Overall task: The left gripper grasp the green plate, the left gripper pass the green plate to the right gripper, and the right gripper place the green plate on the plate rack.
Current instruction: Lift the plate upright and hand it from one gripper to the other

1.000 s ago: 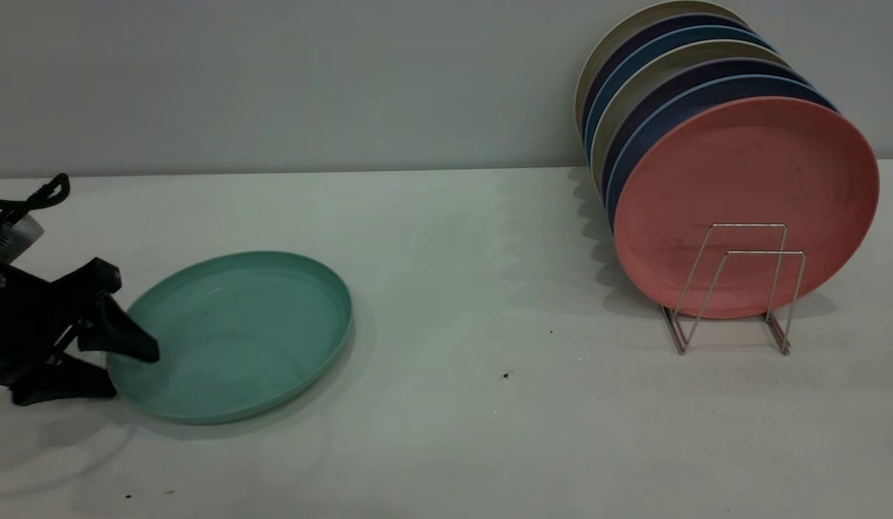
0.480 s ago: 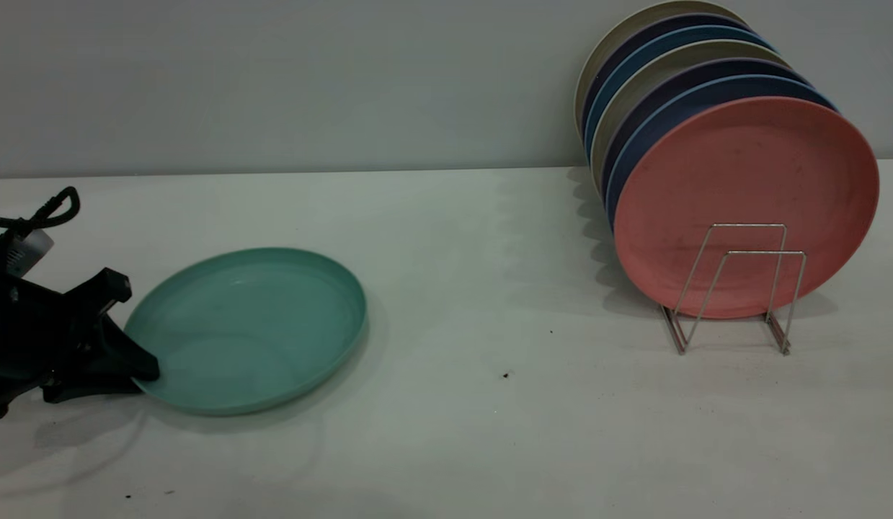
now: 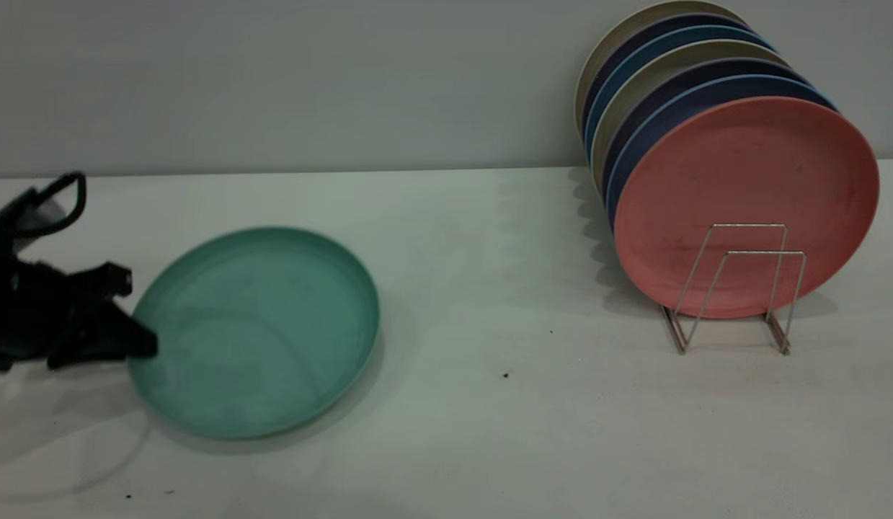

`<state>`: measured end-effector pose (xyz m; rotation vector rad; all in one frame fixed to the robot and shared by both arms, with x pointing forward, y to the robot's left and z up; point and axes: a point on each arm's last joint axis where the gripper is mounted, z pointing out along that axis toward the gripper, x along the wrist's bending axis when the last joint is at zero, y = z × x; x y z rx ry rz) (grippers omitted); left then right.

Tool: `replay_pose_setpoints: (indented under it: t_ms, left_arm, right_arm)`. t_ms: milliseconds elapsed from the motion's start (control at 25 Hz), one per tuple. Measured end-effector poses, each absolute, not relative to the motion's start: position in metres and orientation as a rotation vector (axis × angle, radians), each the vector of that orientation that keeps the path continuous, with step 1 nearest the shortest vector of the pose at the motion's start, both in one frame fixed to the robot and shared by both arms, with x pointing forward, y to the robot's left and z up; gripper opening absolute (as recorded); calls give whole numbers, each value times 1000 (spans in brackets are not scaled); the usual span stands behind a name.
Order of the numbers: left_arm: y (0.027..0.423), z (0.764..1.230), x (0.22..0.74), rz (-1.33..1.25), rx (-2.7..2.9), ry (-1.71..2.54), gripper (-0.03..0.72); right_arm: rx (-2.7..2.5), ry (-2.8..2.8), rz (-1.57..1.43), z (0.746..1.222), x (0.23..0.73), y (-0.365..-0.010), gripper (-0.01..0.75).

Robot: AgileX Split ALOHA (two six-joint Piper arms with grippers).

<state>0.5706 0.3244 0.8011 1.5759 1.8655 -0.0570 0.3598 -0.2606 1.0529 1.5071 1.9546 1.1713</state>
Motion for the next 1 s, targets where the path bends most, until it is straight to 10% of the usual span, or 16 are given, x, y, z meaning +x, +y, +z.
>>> replay_pose_setpoints:
  t_ms: [1000]
  left_arm:
    - [243,855,577,-229,1700,1369,15]
  right_arm:
    - [1709,2126,1508,959,474,-225,440]
